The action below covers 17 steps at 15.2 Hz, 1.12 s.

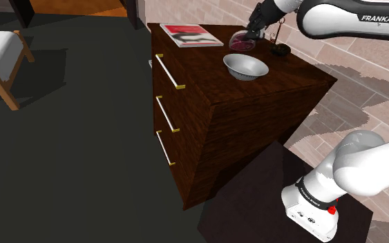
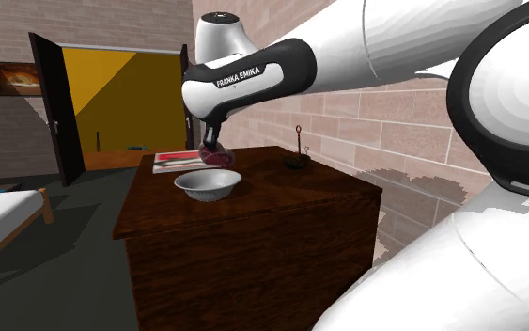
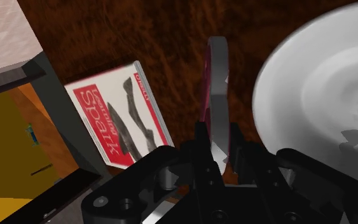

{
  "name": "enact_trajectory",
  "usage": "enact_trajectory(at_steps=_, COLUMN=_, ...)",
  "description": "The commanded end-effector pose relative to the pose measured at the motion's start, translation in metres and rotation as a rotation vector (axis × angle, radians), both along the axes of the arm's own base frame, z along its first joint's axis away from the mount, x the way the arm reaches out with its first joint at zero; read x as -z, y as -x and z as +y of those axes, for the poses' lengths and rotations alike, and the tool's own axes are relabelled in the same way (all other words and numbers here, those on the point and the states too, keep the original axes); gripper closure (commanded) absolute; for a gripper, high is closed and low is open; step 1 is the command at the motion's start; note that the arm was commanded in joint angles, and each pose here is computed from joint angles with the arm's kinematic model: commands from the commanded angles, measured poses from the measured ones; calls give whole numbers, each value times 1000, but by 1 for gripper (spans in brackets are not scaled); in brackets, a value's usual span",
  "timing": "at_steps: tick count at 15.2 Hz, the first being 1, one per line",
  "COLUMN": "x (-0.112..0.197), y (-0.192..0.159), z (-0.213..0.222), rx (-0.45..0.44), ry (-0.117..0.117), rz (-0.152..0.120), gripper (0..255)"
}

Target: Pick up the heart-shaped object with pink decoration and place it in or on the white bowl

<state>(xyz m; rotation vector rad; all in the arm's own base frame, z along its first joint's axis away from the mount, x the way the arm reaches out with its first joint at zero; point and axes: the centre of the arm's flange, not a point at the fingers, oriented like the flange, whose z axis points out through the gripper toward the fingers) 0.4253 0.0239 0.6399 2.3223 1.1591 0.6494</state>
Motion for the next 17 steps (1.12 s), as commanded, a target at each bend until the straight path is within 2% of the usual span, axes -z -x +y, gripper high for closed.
enact_trajectory(at_steps=1, x=-11, y=1, z=-1, rx=0, ry=0, rz=0, gripper=255)
enact_trajectory(at_steps=13, x=-72, y=1, z=-1, rx=0, ry=0, rz=0, gripper=255)
enact_trajectory(at_steps=17, x=-91, y=39, z=31, rx=0, ry=0, rz=0, gripper=255)
